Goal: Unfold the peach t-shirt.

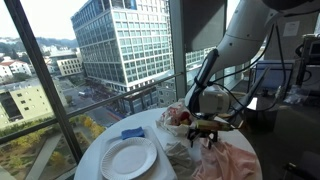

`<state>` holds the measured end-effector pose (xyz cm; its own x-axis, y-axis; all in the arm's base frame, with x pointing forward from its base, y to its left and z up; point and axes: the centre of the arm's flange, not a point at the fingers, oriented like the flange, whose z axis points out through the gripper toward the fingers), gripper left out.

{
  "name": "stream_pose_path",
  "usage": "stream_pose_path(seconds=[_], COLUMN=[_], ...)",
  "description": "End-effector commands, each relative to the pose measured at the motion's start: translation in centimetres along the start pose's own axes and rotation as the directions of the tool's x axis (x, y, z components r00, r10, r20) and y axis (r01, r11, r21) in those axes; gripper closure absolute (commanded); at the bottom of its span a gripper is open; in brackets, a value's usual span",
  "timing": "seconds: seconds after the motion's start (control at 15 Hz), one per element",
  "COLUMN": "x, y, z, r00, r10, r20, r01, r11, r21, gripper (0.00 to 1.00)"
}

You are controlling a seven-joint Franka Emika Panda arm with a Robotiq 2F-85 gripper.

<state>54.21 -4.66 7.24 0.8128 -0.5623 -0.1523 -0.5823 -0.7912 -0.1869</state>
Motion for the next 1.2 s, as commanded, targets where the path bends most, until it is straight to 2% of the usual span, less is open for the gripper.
stream_pose_path(seconds=[0.0, 0.13, 0.2, 0.27, 0.67, 0.87, 1.0, 1.13], x=[1.4, 1.6, 1.6, 1.4, 0.3, 0.5, 0.8, 1.2], y=[1.3, 2.2, 2.3, 2.3, 1.7, 1.8, 1.8, 1.6], z=[2.0, 2.9, 3.2, 3.4, 2.8, 1.8, 0.8, -1.0], r00=[0.982, 0.967, 0.962, 0.958, 0.945, 0.940, 0.934, 0.927], r10=[0.174, 0.239, 0.259, 0.273, 0.313, 0.329, 0.343, 0.358], r20=[-0.076, -0.089, -0.088, -0.085, -0.093, -0.093, -0.099, -0.110], r01=[-0.178, -0.246, -0.266, -0.280, -0.322, -0.336, -0.348, -0.359], r11=[0.982, 0.966, 0.960, 0.955, 0.942, 0.940, 0.937, 0.933], r21=[-0.057, -0.080, -0.087, -0.095, -0.098, -0.066, -0.037, 0.012], gripper=[0.00, 0.00, 0.25, 0.26, 0.73, 0.95, 1.00, 0.99])
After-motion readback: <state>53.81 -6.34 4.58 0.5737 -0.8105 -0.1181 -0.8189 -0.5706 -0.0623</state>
